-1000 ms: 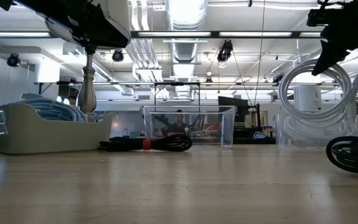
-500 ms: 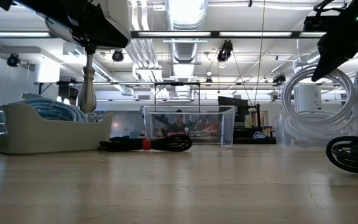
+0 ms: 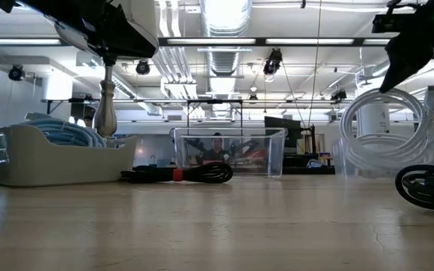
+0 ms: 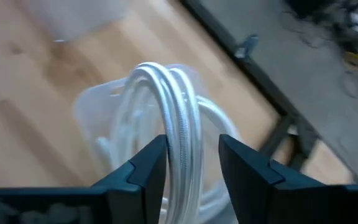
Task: Pick & Place USB Port
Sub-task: Put the white USB cable into the right transparent bin, then put the blue USB cable into the gray bin
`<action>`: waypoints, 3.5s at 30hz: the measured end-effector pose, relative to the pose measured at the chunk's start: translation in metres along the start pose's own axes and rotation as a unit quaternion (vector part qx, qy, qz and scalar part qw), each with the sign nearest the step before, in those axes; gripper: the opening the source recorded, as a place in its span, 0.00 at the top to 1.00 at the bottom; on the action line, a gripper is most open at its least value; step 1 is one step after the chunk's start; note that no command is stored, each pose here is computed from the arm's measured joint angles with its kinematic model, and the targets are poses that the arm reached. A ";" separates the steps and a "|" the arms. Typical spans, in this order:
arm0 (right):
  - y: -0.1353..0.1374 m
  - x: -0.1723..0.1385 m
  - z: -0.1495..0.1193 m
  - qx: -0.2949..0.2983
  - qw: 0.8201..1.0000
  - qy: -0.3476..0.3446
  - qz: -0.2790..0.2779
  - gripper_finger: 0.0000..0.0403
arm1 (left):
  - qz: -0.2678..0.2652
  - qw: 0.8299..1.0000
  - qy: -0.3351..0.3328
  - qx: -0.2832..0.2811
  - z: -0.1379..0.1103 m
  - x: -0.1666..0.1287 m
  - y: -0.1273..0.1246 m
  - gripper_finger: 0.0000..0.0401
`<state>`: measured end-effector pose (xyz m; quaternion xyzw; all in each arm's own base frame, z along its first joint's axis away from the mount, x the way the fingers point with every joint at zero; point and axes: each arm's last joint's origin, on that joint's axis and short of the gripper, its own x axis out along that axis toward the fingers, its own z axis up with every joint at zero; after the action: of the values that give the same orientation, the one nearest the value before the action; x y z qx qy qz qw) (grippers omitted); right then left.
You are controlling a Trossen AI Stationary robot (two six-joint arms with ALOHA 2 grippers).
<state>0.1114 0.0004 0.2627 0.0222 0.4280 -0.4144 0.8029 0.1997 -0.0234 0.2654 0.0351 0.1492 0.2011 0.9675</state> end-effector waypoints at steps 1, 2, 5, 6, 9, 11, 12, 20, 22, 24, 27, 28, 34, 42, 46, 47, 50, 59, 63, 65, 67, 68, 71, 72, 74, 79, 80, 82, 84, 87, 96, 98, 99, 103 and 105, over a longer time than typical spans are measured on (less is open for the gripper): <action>-0.003 -0.002 0.000 0.004 1.000 0.000 -0.010 0.63 | 0.000 1.000 0.000 0.000 0.000 0.000 0.000 0.59; -0.006 -0.005 0.001 0.007 1.000 -0.001 -0.021 0.63 | 0.000 1.000 0.000 0.000 0.000 0.000 0.000 0.59; -0.013 -0.011 0.003 0.005 0.999 -0.008 -0.044 0.62 | 0.000 1.000 -0.001 -0.001 0.000 0.000 0.000 0.59; -0.014 -0.012 0.005 0.006 0.999 -0.010 -0.045 0.62 | 0.000 1.000 -0.001 -0.001 0.000 0.000 0.000 0.59; -0.015 -0.016 0.009 0.007 0.999 -0.017 -0.038 0.63 | 0.000 1.000 -0.001 -0.002 0.000 0.000 0.000 0.59; -0.015 -0.018 0.013 0.010 0.999 -0.021 -0.035 0.64 | 0.000 1.000 -0.001 -0.002 0.000 0.000 0.000 0.59; -0.015 -0.020 0.014 0.012 0.999 -0.022 -0.033 0.64 | 0.000 1.000 -0.002 -0.002 0.000 0.000 0.000 0.59; -0.002 -0.031 0.035 0.047 0.995 -0.007 0.088 0.62 | -0.002 1.000 -0.003 -0.003 0.001 0.000 0.000 0.59; 0.009 -0.031 0.040 0.034 0.989 0.005 0.144 0.61 | -0.008 1.000 -0.002 -0.003 0.001 0.000 -0.001 0.59; 0.022 -0.030 0.044 0.023 0.981 0.016 0.194 0.60 | -0.017 1.000 -0.002 -0.003 0.001 0.000 -0.001 0.59; 0.045 -0.027 0.044 0.000 0.966 0.058 0.253 0.58 | -0.020 1.000 -0.002 -0.008 0.001 0.000 -0.001 0.59; 0.055 -0.026 0.043 -0.011 0.960 0.078 0.268 0.58 | -0.020 1.000 -0.001 -0.010 0.001 0.000 -0.001 0.59; 0.109 -0.027 0.021 -0.056 0.930 0.204 0.299 0.55 | -0.020 1.000 -0.001 -0.010 0.001 0.000 -0.001 0.59; 0.174 -0.042 -0.029 -0.097 0.892 0.351 0.270 0.54 | -0.020 1.000 -0.002 -0.011 0.001 0.000 -0.001 0.59; 0.202 -0.051 -0.047 -0.108 0.879 0.393 0.249 0.54 | -0.020 1.000 -0.003 -0.015 0.001 0.000 -0.001 0.59; 0.209 -0.054 -0.050 -0.113 0.876 0.398 0.246 0.55 | -0.020 1.000 -0.003 -0.015 0.001 0.000 -0.001 0.59; 0.229 -0.059 -0.058 -0.132 0.874 0.400 0.242 0.55 | -0.020 1.000 -0.004 -0.016 0.001 0.000 -0.001 0.59; 0.259 -0.054 -0.072 -0.178 0.868 0.412 0.214 0.54 | -0.020 1.000 -0.005 -0.016 0.001 0.000 -0.001 0.59; 0.257 -0.050 -0.075 -0.177 0.870 0.416 0.199 0.54 | -0.021 1.000 -0.005 -0.017 0.001 0.000 -0.001 0.59; 0.255 -0.046 -0.078 -0.175 0.871 0.419 0.187 0.54 | -0.021 1.000 -0.004 -0.017 0.001 0.000 -0.001 0.59; 0.253 -0.042 -0.082 -0.172 0.872 0.421 0.182 0.54 | -0.021 1.000 -0.005 -0.018 0.001 0.000 -0.001 0.59; 0.254 -0.041 -0.083 -0.168 0.872 0.420 0.186 0.54 | -0.021 1.000 -0.005 -0.018 0.001 0.000 -0.001 0.59; 0.259 -0.037 -0.086 -0.165 0.871 0.410 0.213 0.54 | -0.021 1.000 -0.004 -0.018 0.001 0.000 -0.001 0.59; 0.260 -0.036 -0.087 -0.165 0.871 0.405 0.224 0.54 | -0.021 1.000 -0.004 -0.018 0.001 0.000 -0.001 0.59; 0.261 -0.032 -0.090 -0.169 0.876 0.389 0.231 0.55 | -0.021 1.000 -0.004 -0.018 0.001 0.000 -0.001 0.59; 0.256 -0.024 -0.096 -0.188 0.880 0.373 0.225 0.62 | -0.021 1.000 -0.004 -0.018 0.001 0.000 -0.001 0.59; 0.255 -0.022 -0.097 -0.193 0.880 0.371 0.225 0.65 | -0.021 1.000 -0.004 -0.018 0.001 0.000 -0.001 0.59; 0.253 -0.020 -0.099 -0.202 0.879 0.369 0.223 0.72 | -0.021 1.000 -0.005 -0.018 0.001 0.000 -0.001 0.59; 0.252 -0.021 -0.098 -0.211 0.877 0.368 0.225 0.80 | -0.021 1.000 -0.005 -0.018 0.001 0.000 -0.001 0.59; 0.253 -0.025 -0.093 -0.225 0.875 0.360 0.232 0.91 | -0.021 0.999 -0.008 -0.032 0.002 0.000 -0.001 0.59; 0.231 -0.047 -0.060 -0.240 0.914 0.270 0.184 0.96 | -0.023 0.995 -0.011 -0.098 0.003 0.000 -0.001 0.59; 0.220 -0.051 -0.048 -0.232 0.935 0.220 0.152 0.96 | -0.028 0.993 -0.010 -0.113 0.003 0.000 -0.002 0.59; 0.215 -0.052 -0.043 -0.225 0.945 0.192 0.136 0.96 | -0.035 0.992 -0.009 -0.121 0.003 0.000 -0.002 0.59; 0.197 -0.051 -0.018 -0.182 0.975 0.072 0.100 0.95 | -0.056 0.988 -0.012 -0.146 0.004 0.003 -0.005 0.59; 0.187 -0.050 -0.004 -0.158 0.984 0.016 0.084 0.95 | -0.070 0.985 -0.013 -0.155 0.005 0.005 -0.008 0.59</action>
<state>0.2217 0.1568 0.2358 -0.0628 0.4977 -0.2723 0.8211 0.2087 -0.0286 0.2673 -0.1236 0.1053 0.1528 0.9748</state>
